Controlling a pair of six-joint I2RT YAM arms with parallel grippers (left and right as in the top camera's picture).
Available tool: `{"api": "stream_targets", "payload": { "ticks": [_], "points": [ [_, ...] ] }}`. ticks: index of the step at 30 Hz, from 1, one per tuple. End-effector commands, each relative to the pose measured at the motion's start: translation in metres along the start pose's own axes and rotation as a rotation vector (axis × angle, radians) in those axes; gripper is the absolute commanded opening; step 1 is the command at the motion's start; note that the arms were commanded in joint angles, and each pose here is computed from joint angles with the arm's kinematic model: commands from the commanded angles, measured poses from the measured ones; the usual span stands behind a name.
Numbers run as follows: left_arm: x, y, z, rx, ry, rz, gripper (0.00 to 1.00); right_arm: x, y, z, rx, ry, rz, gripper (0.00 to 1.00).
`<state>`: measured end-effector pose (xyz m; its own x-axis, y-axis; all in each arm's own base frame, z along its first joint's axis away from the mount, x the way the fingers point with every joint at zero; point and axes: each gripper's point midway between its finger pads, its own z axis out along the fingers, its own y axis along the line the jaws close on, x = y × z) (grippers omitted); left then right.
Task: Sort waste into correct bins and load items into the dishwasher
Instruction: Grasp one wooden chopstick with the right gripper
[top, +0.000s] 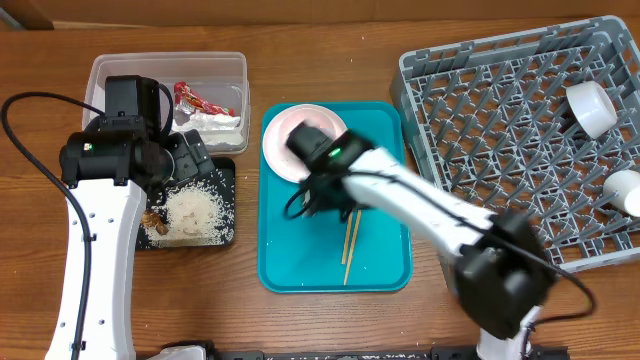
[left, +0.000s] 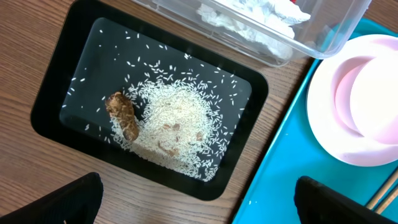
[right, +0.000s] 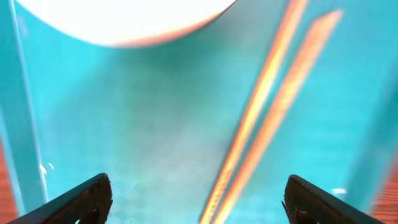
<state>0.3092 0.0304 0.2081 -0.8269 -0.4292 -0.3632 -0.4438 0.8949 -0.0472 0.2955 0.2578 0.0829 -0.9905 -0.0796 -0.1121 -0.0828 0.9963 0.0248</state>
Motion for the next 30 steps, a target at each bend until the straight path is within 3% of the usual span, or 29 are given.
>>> {"api": "stream_targets", "payload": {
  "ticks": [1, 8, 23, 30],
  "points": [
    [-0.004, 0.001, -0.003, 0.002, -0.013, -0.013, 1.0, -0.02, -0.035, -0.009, 0.011, -0.011, 0.134, 0.9],
    [-0.004, 0.001, -0.003, 0.002, -0.013, -0.013, 1.0, -0.01, -0.052, 0.02, -0.022, 0.083, 0.211, 0.81],
    [-0.004, 0.001, -0.003, 0.002, -0.013, -0.013, 1.0, 0.022, -0.066, 0.071, 0.007, 0.127, 0.319, 0.58],
    [-0.004, 0.001, -0.003, 0.002, -0.013, -0.013, 1.0, 0.03, -0.067, 0.075, 0.017, 0.143, 0.311, 0.58]
  ]
}}
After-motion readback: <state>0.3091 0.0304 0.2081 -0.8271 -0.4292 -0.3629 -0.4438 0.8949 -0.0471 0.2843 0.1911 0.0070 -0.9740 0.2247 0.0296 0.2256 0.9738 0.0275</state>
